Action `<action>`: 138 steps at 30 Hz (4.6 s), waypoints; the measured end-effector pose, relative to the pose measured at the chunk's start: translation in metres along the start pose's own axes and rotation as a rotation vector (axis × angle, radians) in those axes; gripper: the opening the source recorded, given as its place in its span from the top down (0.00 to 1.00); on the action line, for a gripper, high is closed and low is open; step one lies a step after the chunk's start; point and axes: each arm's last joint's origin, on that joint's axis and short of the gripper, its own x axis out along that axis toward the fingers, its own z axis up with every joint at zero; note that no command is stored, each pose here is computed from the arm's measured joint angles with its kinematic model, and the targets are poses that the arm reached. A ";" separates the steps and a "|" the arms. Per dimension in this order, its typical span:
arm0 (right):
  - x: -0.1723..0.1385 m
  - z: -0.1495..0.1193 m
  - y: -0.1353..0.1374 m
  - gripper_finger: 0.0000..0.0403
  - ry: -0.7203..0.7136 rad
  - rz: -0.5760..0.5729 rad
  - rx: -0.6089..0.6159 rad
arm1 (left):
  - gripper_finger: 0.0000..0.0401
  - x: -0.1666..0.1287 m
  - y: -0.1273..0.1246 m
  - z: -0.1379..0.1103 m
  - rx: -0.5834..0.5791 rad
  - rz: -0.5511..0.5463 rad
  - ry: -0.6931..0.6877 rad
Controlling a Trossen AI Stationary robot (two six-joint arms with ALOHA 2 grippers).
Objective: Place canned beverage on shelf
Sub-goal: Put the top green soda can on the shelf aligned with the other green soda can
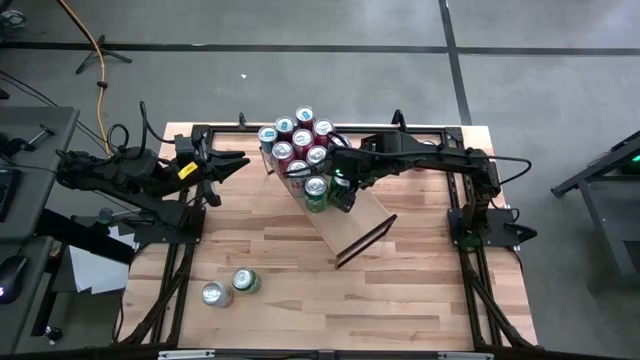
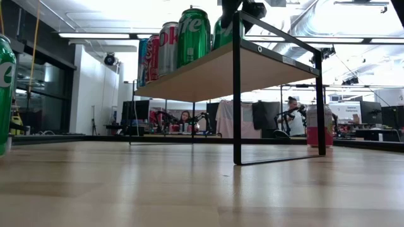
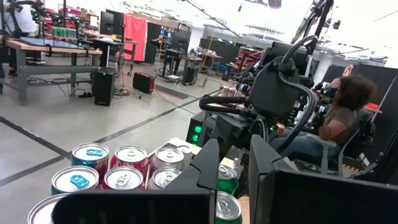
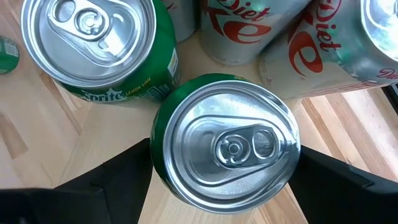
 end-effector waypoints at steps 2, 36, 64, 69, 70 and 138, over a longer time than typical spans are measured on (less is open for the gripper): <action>0.000 0.000 0.000 0.20 0.000 0.000 -0.001 | 1.00 0.000 0.000 0.000 0.000 0.000 0.000; -0.001 -0.001 0.001 0.02 0.006 0.039 -0.465 | 1.00 0.000 0.000 0.000 0.001 0.000 0.000; -0.001 0.003 0.003 0.02 -0.045 0.040 -0.993 | 1.00 0.000 0.000 0.000 0.000 0.000 0.000; -0.001 0.005 0.004 0.02 -0.077 0.040 -1.023 | 1.00 0.000 0.000 0.000 0.001 0.000 0.000; -0.001 0.006 0.004 0.02 -0.079 0.040 -1.024 | 1.00 0.000 0.000 0.000 0.001 0.000 0.000; 0.001 0.009 -0.005 0.29 -0.077 -0.049 -0.292 | 1.00 0.000 0.000 0.000 -0.025 -0.011 0.003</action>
